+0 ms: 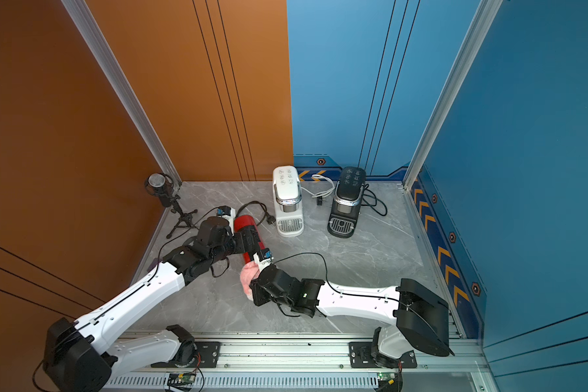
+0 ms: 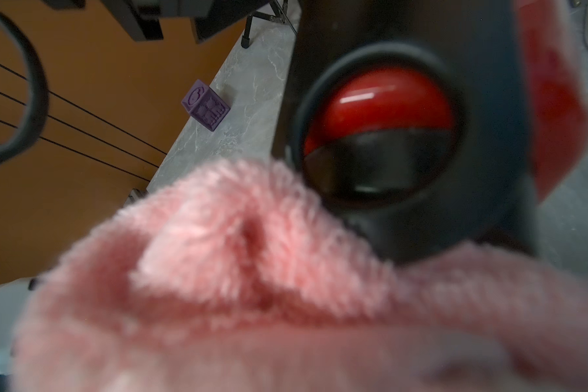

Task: Wipe the surface of a coffee machine
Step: Wipe the dirt from the surface of the coffee machine.

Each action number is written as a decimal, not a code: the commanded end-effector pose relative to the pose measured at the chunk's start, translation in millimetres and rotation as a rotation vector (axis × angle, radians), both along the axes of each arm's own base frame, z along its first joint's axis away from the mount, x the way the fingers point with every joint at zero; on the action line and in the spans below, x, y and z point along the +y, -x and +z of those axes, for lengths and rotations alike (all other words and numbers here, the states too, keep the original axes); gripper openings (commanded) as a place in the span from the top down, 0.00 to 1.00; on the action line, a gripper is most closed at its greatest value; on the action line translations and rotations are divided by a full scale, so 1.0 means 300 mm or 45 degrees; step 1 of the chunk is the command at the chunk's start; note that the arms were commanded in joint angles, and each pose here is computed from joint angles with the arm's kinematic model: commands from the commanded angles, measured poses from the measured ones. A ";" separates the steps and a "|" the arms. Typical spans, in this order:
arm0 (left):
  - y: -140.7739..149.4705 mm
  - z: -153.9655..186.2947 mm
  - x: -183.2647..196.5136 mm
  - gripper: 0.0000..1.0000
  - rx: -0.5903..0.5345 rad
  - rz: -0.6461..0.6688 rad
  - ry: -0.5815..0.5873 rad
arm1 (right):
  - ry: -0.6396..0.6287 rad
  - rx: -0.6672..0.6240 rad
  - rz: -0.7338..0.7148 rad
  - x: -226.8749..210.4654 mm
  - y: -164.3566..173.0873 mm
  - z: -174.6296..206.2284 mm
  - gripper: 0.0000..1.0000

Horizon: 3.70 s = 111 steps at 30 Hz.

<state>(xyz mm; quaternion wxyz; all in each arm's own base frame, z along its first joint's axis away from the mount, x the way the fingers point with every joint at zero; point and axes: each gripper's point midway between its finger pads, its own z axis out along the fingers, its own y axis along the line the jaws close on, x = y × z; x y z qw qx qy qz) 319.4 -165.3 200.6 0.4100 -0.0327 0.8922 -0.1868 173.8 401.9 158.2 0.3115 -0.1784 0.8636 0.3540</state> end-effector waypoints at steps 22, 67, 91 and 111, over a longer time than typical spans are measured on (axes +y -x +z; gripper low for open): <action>0.131 -0.251 0.139 0.17 0.304 0.069 -0.209 | -0.022 -0.076 -0.070 -0.035 -0.084 0.130 1.00; 0.136 -0.257 0.164 0.19 0.284 0.130 -0.183 | -0.476 -0.068 -0.586 0.009 -0.330 -0.203 1.00; 0.226 -0.396 0.292 0.21 0.348 0.352 -0.211 | -0.809 -0.030 -0.395 0.050 -0.248 0.003 1.00; 0.213 -0.222 0.207 0.21 0.202 0.227 -0.035 | -0.471 0.169 -0.567 -0.014 -0.225 -0.448 1.00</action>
